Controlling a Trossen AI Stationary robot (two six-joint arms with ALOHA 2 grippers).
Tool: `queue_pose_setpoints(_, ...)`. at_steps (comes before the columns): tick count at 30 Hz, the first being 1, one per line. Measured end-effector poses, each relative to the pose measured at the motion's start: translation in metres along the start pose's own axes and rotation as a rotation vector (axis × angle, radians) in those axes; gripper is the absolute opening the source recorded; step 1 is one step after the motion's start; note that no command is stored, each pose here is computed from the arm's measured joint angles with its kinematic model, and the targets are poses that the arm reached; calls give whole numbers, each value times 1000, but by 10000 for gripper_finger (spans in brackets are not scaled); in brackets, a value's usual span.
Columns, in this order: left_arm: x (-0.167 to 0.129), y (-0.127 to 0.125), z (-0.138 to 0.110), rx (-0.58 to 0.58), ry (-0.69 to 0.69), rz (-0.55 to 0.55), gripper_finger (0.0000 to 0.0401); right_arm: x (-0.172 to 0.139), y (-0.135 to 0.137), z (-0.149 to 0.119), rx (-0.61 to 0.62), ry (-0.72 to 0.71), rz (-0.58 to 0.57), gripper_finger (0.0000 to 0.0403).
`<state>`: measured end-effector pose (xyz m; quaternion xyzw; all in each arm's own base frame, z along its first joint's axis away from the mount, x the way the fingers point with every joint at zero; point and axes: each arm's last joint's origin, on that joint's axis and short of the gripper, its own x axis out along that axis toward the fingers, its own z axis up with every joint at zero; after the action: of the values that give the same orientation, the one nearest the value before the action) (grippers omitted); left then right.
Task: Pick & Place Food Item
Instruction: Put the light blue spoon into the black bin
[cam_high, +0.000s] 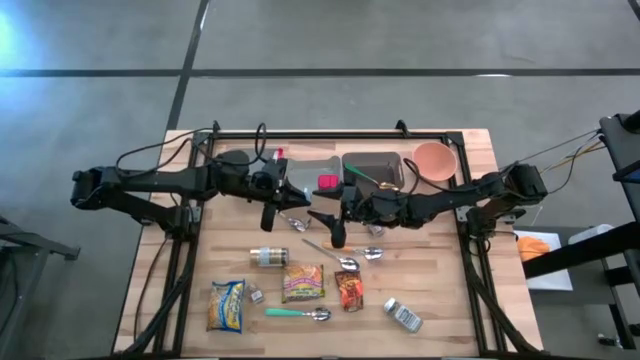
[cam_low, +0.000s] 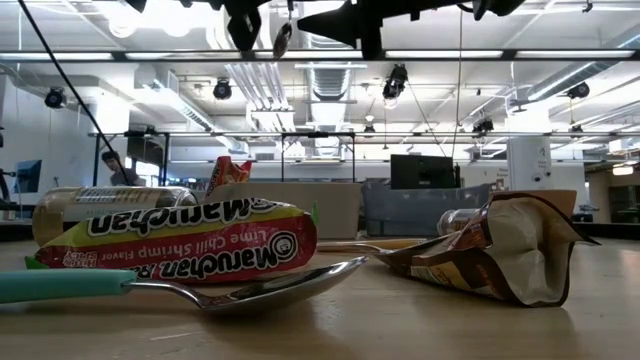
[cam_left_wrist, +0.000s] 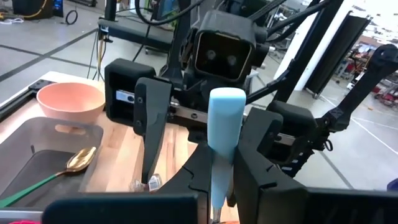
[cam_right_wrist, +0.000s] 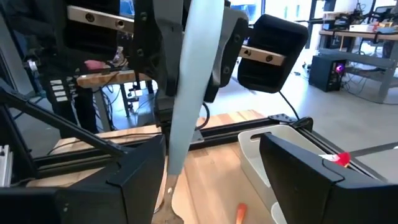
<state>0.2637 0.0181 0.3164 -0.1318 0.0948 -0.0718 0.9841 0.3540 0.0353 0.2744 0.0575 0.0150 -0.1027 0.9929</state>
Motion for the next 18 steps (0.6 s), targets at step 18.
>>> queue_pose_setpoints(18, 12, 4, -3, 4, -14, -8, 29, 1, 2, 3, -24, 1, 42, 172)
